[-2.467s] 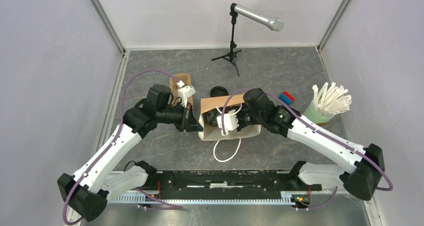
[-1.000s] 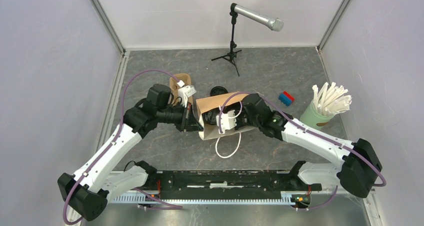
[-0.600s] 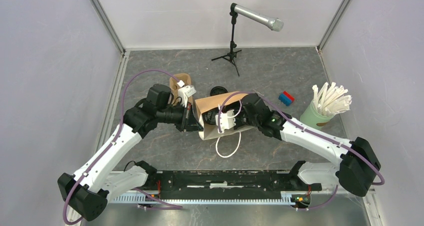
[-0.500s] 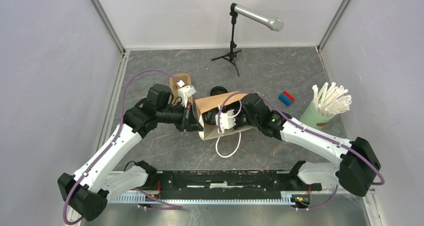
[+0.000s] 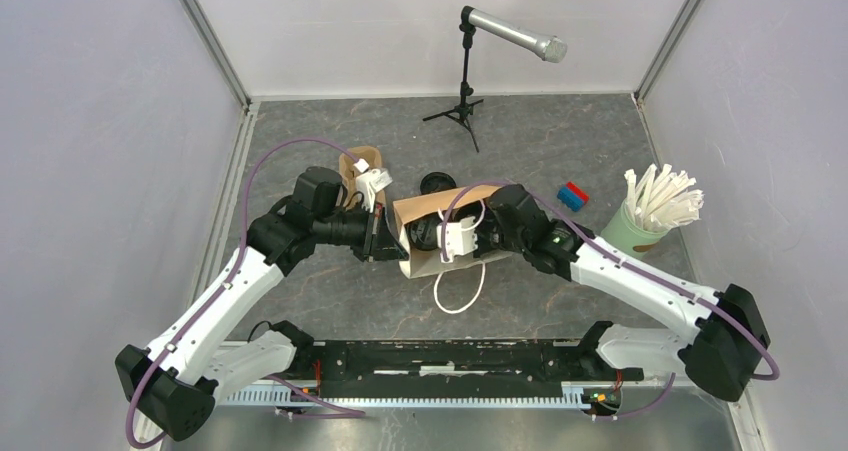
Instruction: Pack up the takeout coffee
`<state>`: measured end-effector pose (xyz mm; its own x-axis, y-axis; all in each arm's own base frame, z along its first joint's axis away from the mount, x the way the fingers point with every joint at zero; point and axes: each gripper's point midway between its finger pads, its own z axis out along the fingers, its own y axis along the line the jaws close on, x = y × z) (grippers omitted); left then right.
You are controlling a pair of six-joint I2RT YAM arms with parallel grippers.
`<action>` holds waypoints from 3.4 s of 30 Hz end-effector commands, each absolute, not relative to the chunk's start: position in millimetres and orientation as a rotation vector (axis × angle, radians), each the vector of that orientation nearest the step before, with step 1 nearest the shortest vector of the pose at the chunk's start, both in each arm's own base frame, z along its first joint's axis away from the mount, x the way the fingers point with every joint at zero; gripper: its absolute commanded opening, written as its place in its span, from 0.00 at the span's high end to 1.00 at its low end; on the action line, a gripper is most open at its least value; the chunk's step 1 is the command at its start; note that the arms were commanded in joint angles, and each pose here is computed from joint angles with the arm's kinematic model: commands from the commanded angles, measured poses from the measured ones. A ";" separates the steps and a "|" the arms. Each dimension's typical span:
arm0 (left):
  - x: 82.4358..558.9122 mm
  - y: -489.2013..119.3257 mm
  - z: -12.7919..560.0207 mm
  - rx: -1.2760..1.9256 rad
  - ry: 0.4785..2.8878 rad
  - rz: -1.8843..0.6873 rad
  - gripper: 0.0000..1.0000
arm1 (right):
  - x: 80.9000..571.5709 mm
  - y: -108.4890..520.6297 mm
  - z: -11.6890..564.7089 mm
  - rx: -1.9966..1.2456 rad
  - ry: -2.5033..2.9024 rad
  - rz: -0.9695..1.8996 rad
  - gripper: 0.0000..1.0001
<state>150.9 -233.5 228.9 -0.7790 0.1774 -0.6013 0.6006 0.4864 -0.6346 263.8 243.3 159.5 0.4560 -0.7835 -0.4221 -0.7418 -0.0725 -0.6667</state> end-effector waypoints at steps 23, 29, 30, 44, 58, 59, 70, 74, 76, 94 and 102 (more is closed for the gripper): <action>150.3 -252.2 287.0 0.401 2.228 -1.477 0.98 | 205.8 247.3 279.8 -1.754 1.246 0.266 0.82; 153.1 -243.9 281.1 0.309 2.332 -1.389 0.98 | 201.1 252.7 304.7 -1.691 1.218 0.316 0.79; 153.5 -241.8 277.7 0.289 2.365 -1.366 0.98 | 200.2 254.5 309.7 -1.679 1.212 0.328 0.78; 156.9 -224.3 260.9 0.118 2.526 -1.213 0.93 | 192.6 263.8 365.9 -1.483 1.175 0.445 0.70; 183.5 -217.7 299.6 0.141 2.432 -1.099 0.58 | 231.8 248.0 415.9 -0.771 1.357 0.556 0.45; 186.1 -217.5 304.3 0.151 2.417 -1.092 0.58 | 236.5 242.7 418.3 -0.724 1.380 0.539 0.43; 209.2 -198.9 355.6 0.258 2.215 -0.905 0.17 | 273.0 117.3 376.2 -0.071 1.847 -0.050 0.37; 206.5 -189.8 366.2 0.307 2.154 -0.853 0.00 | 278.7 78.8 370.3 -0.021 1.922 -0.275 0.38; 202.4 -183.4 367.3 0.308 2.149 -0.826 0.00 | 283.8 59.3 368.7 0.020 1.971 -0.324 0.39; 174.2 -132.5 328.4 0.302 2.150 -0.594 0.00 | 245.1 -46.4 270.1 0.358 2.435 -0.351 0.62; 173.2 -132.9 319.6 0.348 2.165 -0.581 0.00 | 268.0 -53.5 258.9 0.131 2.481 -0.421 0.63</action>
